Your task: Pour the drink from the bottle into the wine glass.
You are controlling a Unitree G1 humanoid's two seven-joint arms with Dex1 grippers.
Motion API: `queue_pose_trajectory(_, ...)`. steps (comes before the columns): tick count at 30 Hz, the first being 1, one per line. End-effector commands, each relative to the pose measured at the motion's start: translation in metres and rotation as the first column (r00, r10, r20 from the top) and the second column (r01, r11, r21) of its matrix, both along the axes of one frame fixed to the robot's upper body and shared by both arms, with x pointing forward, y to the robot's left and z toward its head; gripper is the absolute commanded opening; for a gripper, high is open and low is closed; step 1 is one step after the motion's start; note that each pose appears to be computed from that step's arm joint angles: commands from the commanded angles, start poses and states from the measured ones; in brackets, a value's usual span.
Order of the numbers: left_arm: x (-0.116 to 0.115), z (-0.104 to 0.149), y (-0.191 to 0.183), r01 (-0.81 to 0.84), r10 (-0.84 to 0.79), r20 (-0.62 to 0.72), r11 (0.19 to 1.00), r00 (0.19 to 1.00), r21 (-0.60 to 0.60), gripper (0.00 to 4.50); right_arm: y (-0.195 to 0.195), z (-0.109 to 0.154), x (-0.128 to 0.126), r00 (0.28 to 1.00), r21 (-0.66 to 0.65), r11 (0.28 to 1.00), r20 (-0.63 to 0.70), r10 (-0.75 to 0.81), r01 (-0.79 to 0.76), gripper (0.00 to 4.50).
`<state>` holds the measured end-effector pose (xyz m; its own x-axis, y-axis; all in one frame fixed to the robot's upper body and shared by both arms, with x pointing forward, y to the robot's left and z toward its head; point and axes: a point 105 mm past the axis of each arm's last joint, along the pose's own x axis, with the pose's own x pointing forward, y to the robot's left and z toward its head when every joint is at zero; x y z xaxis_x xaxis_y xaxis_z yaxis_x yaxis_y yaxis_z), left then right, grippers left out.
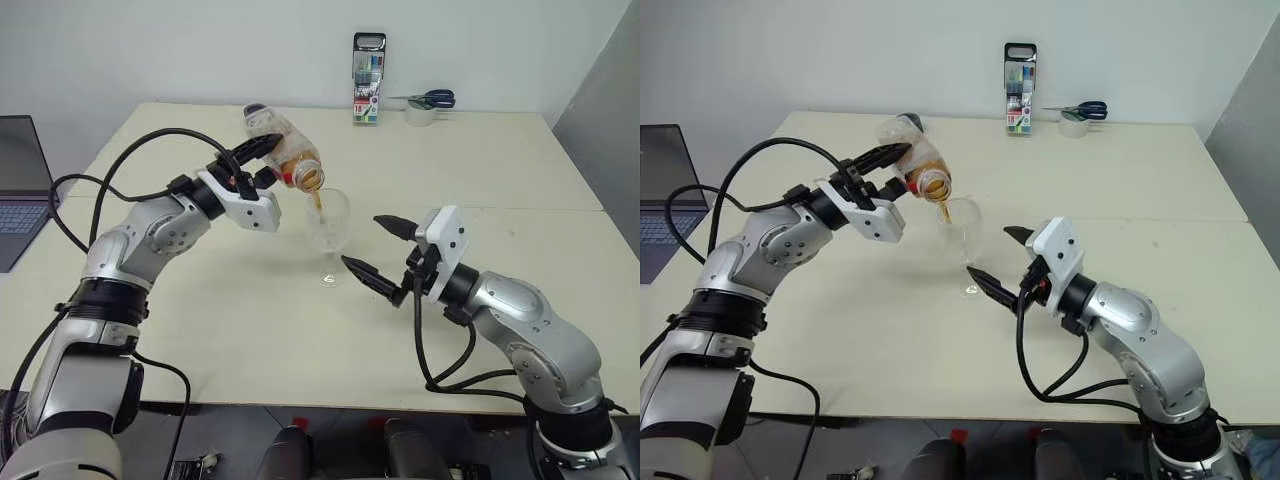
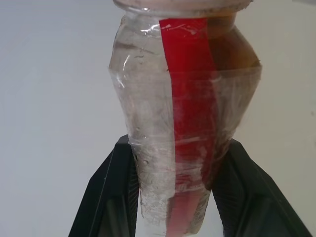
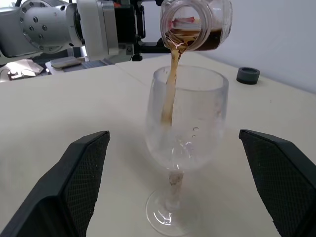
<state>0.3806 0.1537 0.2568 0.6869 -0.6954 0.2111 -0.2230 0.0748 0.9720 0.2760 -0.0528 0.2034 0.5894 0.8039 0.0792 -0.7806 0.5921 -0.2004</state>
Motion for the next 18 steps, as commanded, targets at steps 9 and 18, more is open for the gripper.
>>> queue_pose_trajectory(9,-0.002,0.025,-0.002,0.019,-0.019,0.092,1.000,0.996,0.008,1.69,-0.021,0.014,-0.009,0.997,-0.002,0.998,0.045,0.055,-0.055,4.50)
queue_pose_trajectory(18,-0.002,0.028,-0.004,0.030,-0.032,0.100,0.999,0.994,0.019,1.69,-0.037,0.022,-0.017,0.993,-0.057,0.992,0.028,0.118,-0.117,4.50)
